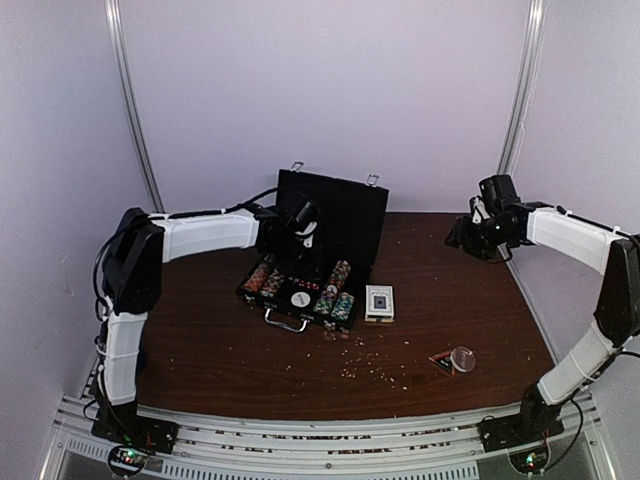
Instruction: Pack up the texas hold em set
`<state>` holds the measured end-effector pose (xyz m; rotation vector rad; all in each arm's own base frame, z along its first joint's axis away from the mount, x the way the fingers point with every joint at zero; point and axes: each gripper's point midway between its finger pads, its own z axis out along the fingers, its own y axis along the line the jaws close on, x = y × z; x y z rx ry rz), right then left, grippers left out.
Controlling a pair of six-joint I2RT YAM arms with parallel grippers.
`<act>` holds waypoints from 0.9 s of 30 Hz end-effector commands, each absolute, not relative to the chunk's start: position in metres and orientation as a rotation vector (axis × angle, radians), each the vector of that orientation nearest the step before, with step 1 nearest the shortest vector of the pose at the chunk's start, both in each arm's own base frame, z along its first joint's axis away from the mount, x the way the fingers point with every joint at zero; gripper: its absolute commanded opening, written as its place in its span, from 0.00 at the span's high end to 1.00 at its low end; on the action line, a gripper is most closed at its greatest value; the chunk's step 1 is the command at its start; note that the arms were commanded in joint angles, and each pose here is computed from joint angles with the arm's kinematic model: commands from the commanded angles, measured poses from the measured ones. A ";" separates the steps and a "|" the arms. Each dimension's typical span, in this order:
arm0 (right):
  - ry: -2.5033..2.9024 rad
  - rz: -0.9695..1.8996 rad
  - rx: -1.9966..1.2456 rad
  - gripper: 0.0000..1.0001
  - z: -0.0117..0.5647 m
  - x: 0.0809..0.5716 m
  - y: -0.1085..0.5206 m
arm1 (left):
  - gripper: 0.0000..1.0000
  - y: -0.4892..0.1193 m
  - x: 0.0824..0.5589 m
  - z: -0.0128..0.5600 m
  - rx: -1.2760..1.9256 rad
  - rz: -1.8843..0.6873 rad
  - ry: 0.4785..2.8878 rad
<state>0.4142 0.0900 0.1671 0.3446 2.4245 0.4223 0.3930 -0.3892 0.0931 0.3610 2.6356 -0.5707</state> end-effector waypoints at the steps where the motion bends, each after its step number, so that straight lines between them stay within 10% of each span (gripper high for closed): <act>1: 2.401 0.498 0.363 0.44 0.169 0.409 0.097 | 0.92 -0.392 0.411 0.096 0.290 -0.580 2.608; 27: 2.430 0.494 0.365 0.44 0.163 0.412 0.098 | 0.93 -0.407 0.416 0.056 0.298 -0.609 2.657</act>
